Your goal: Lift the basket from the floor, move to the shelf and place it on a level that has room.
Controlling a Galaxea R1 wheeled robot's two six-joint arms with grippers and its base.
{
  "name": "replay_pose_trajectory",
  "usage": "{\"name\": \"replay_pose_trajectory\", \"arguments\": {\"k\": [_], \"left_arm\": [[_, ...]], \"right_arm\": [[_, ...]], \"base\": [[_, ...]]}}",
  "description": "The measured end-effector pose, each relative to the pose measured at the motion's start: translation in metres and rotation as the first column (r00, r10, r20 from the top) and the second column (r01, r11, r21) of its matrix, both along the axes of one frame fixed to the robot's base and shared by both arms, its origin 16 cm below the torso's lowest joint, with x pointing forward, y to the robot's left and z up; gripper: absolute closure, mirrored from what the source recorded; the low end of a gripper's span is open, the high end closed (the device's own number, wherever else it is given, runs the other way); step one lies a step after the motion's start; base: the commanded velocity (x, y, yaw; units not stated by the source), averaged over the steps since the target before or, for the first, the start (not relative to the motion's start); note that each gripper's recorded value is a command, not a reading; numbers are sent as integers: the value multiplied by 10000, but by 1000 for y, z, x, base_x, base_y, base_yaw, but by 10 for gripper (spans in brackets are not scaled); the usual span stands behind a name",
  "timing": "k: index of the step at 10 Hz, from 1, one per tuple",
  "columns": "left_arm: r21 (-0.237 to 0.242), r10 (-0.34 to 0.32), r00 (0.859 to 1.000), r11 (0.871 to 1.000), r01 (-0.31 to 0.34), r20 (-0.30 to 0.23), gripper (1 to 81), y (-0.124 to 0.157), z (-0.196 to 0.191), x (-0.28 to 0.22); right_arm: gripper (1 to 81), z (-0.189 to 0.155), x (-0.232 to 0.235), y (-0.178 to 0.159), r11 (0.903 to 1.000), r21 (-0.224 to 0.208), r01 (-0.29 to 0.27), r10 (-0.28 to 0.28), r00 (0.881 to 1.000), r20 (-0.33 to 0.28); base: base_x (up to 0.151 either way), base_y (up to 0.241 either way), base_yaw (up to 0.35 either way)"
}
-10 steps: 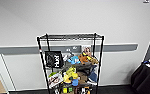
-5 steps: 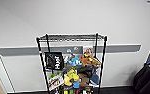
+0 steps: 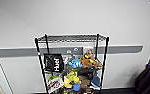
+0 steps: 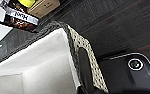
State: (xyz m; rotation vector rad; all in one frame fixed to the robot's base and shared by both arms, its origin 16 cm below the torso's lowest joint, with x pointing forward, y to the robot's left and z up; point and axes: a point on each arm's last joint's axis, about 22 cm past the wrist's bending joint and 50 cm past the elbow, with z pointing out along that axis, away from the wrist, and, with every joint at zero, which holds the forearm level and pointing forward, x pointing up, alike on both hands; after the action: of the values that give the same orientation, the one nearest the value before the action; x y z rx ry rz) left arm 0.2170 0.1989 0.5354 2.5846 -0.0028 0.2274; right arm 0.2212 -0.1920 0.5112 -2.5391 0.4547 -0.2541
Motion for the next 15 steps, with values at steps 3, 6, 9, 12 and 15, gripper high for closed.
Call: {"name": "replay_pose_trajectory", "arguments": {"k": [3, 6, 9, 12, 15], "left_arm": [[-1, 2, 10000, 10000, -2, 4, 811, 0, 0, 0], [-1, 2, 10000, 10000, -2, 4, 811, 0, 0, 0], [-1, 2, 10000, 10000, -2, 4, 811, 0, 0, 0], [1, -2, 10000, 10000, 2, -6, 811, 0, 0, 0], [-1, 2, 10000, 10000, -2, 0, 811, 0, 0, 0]], "right_arm": [[811, 0, 0, -1, 10000, -7, -1, 1, 10000, 2], [811, 0, 0, -1, 10000, -8, 1, -1, 10000, 5], [811, 0, 0, -1, 10000, -8, 1, -1, 10000, 10], [811, 0, -1, 0, 10000, -5, -7, 7, 10000, -11], [811, 0, 1, -1, 10000, -9, -5, 5, 10000, 8]], "base": [[90, 0, 0], [90, 0, 0], [90, 0, 0], [90, 0, 0], [90, 0, 0]]}}
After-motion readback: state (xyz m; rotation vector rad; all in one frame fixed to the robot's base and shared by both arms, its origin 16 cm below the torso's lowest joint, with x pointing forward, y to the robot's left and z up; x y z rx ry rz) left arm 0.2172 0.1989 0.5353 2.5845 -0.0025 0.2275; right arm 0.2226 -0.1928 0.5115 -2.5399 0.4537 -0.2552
